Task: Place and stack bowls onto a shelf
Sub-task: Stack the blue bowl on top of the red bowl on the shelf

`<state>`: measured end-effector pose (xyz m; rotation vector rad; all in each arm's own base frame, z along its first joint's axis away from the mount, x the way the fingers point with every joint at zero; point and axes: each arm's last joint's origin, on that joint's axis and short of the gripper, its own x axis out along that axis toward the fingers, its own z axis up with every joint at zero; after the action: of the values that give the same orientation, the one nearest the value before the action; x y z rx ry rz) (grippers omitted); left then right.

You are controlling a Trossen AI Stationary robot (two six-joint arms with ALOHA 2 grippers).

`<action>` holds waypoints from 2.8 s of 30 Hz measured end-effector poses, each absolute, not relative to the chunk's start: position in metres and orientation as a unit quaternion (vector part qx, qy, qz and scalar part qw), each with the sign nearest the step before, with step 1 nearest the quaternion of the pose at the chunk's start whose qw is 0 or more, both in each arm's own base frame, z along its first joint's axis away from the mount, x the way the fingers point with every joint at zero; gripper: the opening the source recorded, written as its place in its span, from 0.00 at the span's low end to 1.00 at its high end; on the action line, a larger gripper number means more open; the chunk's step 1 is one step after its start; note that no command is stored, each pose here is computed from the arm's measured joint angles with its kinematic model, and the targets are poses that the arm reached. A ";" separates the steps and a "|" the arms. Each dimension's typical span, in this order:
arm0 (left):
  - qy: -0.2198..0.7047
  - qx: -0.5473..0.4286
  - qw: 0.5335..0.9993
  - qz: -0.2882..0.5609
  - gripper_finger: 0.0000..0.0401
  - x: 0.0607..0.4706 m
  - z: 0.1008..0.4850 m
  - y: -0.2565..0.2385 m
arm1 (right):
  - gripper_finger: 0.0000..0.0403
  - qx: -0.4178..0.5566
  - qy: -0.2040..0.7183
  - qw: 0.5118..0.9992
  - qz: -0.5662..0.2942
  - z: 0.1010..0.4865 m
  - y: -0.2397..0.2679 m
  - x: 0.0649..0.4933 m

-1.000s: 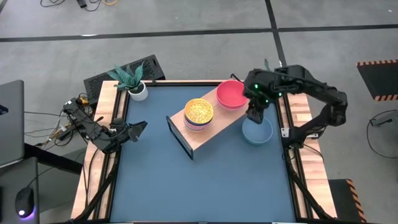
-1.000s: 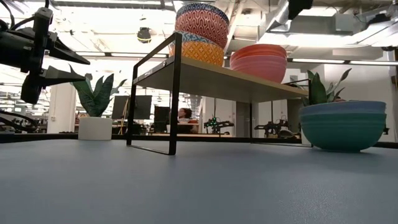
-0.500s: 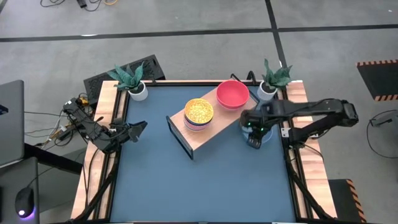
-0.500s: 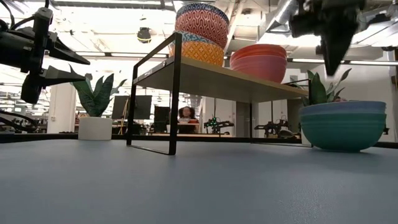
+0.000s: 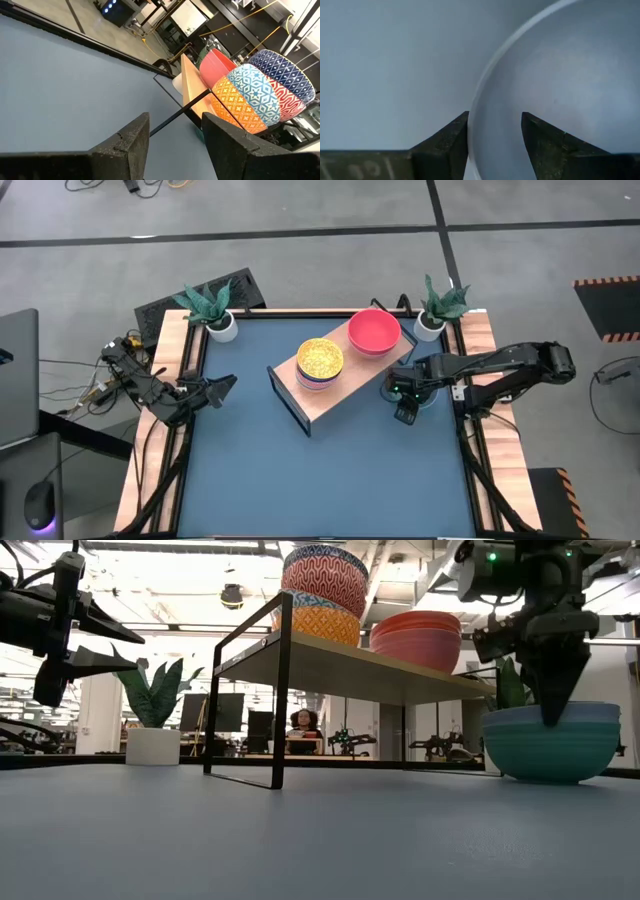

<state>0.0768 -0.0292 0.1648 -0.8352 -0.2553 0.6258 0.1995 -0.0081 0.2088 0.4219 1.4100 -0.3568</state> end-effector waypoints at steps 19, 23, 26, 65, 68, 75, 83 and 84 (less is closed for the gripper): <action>-0.122 -0.398 0.859 0.298 0.41 0.077 0.165 -0.029 | 0.07 0.205 0.637 0.730 -0.139 0.224 -0.004 0.199; -0.122 -0.398 0.859 0.298 0.41 0.077 0.165 -0.029 | 0.07 0.202 0.636 0.733 -0.132 0.243 -0.001 0.196; -0.122 -0.398 0.859 0.298 0.41 0.077 0.165 -0.029 | 0.07 0.205 0.632 0.736 -0.132 0.260 0.001 0.192; -0.121 -0.394 0.860 0.300 0.41 0.077 0.165 -0.029 | 0.14 0.225 0.643 0.719 -0.138 0.250 0.015 0.195; -0.121 -0.394 0.860 0.300 0.41 0.077 0.165 -0.029 | 0.16 0.226 0.642 0.719 -0.140 0.250 0.015 0.195; -0.121 -0.394 0.860 0.300 0.41 0.077 0.165 -0.029 | 0.10 0.227 0.637 0.723 -0.139 0.250 0.015 0.197; -0.121 -0.394 0.860 0.300 0.41 0.077 0.165 -0.029 | 0.06 0.232 0.634 0.726 -0.131 0.250 0.016 0.198; -0.121 -0.394 0.860 0.300 0.41 0.077 0.165 -0.029 | 0.06 0.231 0.633 0.728 -0.129 0.250 0.017 0.198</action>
<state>0.0767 -0.0292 0.1649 -0.8270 -0.2545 0.6295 0.1982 0.0168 0.2502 0.5086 1.3951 -0.2844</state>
